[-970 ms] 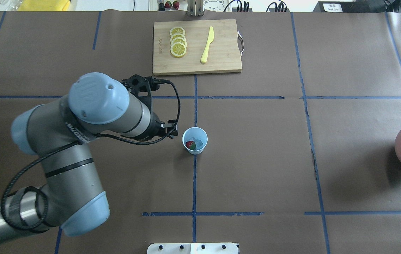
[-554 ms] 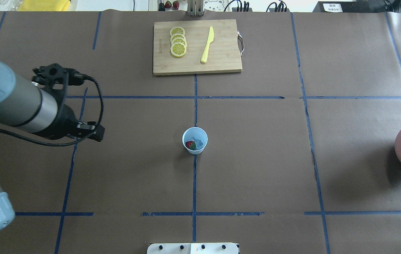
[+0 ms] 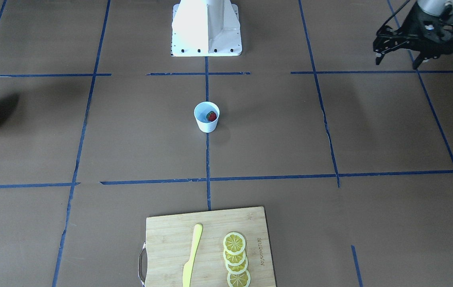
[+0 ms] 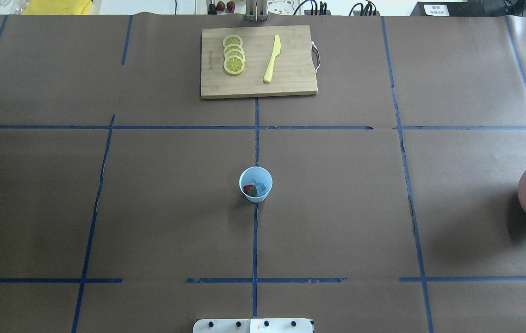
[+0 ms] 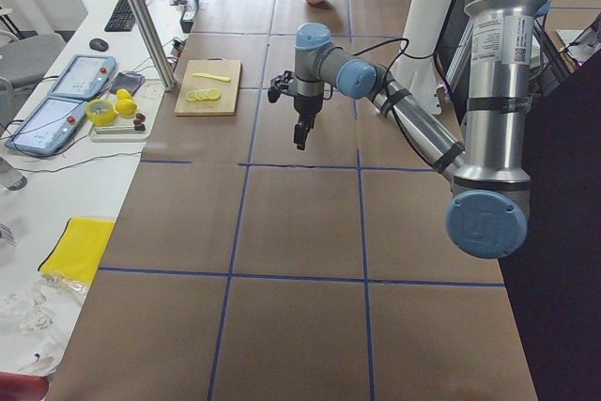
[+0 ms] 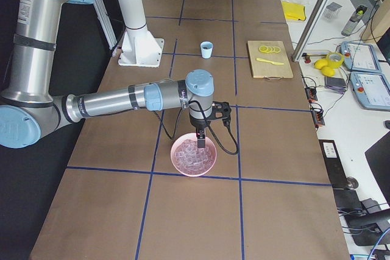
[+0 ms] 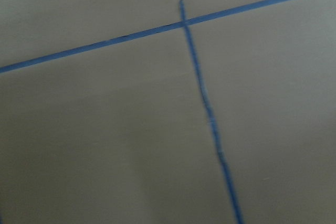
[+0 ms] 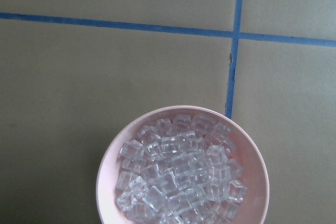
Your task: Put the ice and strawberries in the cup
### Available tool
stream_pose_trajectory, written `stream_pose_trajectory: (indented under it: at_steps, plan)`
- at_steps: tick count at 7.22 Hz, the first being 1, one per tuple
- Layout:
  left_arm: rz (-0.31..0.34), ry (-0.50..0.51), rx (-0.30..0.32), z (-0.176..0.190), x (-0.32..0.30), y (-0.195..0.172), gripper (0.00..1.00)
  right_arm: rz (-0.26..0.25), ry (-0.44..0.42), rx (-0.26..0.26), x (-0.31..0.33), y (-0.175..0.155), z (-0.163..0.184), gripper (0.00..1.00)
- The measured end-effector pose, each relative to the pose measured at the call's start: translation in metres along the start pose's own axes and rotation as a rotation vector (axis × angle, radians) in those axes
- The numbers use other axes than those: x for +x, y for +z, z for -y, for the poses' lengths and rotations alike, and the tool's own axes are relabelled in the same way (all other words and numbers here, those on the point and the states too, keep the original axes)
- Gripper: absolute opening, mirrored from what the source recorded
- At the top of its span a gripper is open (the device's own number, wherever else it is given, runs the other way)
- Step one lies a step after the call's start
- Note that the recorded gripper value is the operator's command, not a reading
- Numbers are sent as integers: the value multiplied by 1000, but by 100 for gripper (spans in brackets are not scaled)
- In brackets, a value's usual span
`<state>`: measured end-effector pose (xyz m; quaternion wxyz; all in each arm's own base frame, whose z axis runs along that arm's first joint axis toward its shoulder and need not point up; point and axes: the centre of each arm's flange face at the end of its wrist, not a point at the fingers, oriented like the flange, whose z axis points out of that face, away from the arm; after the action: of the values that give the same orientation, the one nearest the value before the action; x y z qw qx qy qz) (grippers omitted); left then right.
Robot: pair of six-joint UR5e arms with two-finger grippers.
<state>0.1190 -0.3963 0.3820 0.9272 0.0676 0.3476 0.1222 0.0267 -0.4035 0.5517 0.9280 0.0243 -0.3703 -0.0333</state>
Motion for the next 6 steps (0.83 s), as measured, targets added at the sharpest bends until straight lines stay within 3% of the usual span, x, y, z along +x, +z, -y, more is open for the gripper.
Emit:
stream_pose_trajectory:
  at_steps: [2, 3, 5, 6]
  plan:
    - [-27, 18, -50, -15, -119, 2, 100, 11, -7, -32, 14, -3, 2, 100]
    - [-81, 8, -74, -21, -158, 11, 100, 14, -4, -37, 18, -1, 10, 100]
    - [-173, -95, -109, -33, -180, 23, 100, 16, -4, -34, 18, -2, 12, 100]
    - [-174, -126, -124, -37, -187, 29, 100, 17, -4, -34, 18, -3, 11, 100]
